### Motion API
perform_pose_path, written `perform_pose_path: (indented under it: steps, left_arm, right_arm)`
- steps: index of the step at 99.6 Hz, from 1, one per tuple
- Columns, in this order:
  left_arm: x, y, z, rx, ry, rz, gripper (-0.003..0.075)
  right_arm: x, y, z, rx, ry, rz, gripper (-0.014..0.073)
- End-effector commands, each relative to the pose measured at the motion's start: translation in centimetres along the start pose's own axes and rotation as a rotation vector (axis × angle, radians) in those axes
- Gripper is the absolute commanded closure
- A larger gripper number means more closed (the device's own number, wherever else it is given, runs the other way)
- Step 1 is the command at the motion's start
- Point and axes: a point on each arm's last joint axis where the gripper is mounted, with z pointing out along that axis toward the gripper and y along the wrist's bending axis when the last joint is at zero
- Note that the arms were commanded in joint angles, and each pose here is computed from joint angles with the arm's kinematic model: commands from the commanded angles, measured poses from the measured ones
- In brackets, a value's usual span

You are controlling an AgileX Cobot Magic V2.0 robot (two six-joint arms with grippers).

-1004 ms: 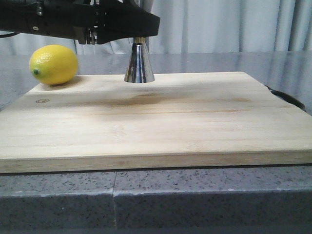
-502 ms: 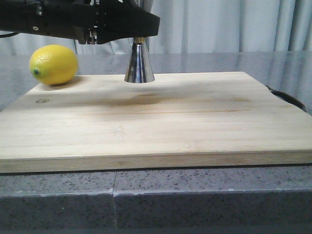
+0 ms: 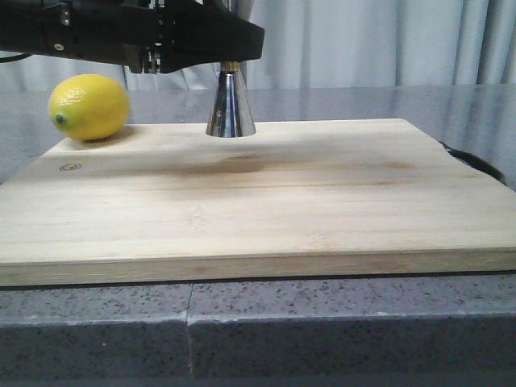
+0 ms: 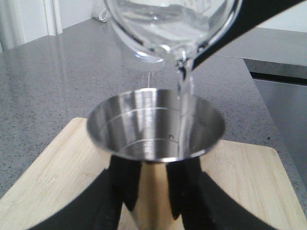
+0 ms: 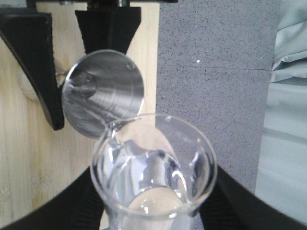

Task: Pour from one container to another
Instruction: 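Tilt the beaker with the right gripper, pouring liquid into the jigger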

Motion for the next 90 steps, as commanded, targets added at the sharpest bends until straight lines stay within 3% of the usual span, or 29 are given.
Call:
perform_pose_path:
  steps: [1,90]
  left_arm:
    - [-3.23,-0.87,-0.1,0.048,-0.151,0.026,0.0498]
    - [-3.23,-0.87,-0.1,0.048,-0.151,0.026,0.0498]
  right_arm:
    - [0.25,-1.37,-2.61,0.134,-0.037,-0.01,0.0316]
    - [0.31,-1.95,-2.7,0.2,-0.021,-0.096,0.0316]
